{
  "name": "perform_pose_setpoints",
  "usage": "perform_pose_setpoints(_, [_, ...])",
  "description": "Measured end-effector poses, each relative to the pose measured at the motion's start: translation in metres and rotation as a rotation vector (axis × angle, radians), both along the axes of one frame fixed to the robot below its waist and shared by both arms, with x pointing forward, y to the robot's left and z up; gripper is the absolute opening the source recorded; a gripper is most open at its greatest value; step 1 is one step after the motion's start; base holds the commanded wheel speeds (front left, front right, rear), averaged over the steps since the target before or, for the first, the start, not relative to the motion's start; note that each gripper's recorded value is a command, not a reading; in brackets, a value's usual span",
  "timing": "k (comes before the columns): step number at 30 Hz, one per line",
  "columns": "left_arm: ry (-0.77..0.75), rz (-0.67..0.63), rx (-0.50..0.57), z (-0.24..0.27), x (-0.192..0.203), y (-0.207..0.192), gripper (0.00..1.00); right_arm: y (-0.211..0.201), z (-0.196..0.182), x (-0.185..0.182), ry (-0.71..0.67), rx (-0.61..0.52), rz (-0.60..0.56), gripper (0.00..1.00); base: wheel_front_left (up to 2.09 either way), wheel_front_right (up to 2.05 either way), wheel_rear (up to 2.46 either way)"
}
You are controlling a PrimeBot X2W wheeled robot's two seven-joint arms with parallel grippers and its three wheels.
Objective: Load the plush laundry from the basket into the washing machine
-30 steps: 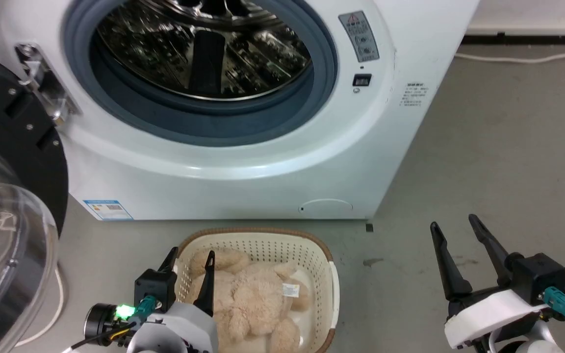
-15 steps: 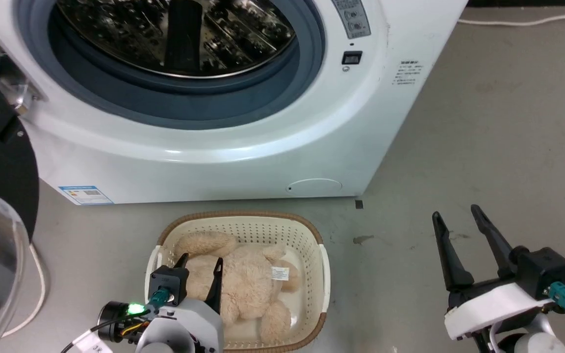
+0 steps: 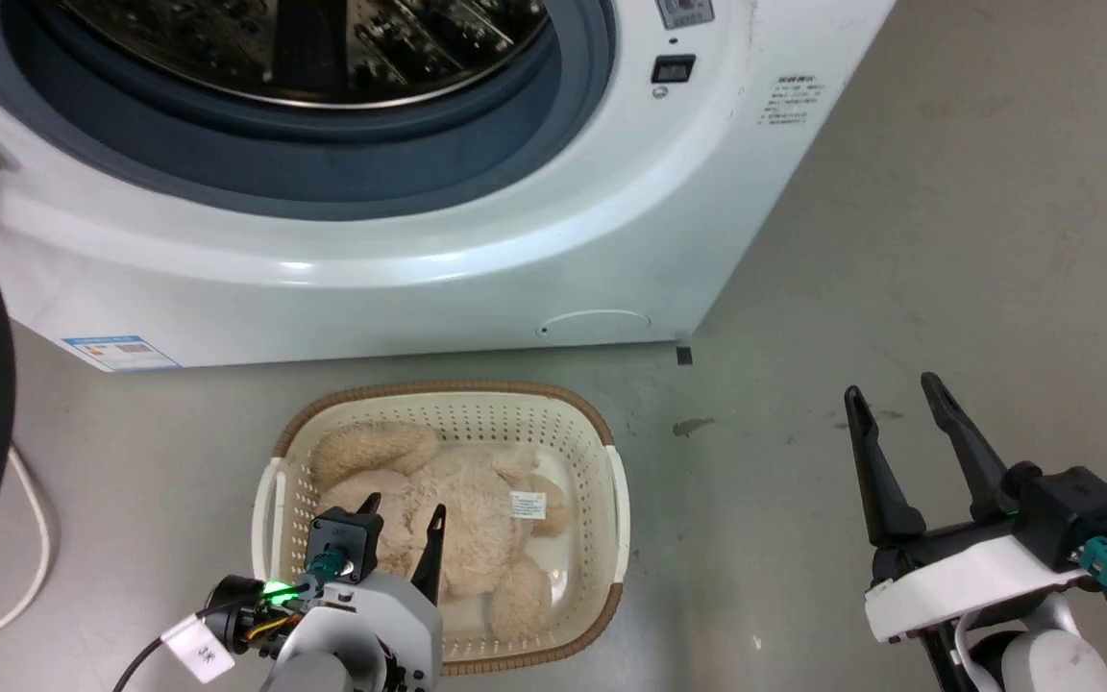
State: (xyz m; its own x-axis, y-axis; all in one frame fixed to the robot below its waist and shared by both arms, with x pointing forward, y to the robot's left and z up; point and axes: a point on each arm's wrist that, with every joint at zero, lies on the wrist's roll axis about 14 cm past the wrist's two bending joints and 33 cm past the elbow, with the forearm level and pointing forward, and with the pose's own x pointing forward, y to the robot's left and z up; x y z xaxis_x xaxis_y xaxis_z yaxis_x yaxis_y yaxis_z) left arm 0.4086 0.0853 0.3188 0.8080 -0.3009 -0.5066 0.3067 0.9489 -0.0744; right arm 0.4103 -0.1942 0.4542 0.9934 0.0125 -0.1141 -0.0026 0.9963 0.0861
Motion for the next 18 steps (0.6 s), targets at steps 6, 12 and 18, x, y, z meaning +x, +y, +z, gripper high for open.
perform_pose_setpoints(6, [0.060,-0.055,0.012,-0.023,-0.002,-0.009,1.00,-0.003,-0.007,0.003,0.008,0.011,-0.013,1.00,0.00,0.00,0.00])
perform_pose_setpoints(12, [0.135,-0.094,0.034,-0.050,-0.005,-0.013,1.00,-0.008,-0.019,0.005,0.031,0.019,-0.029,1.00,0.00,0.00,0.00])
perform_pose_setpoints(18, [0.189,-0.144,0.059,-0.075,0.000,-0.018,1.00,-0.011,-0.022,0.014,0.021,0.031,-0.039,1.00,0.00,0.00,0.00])
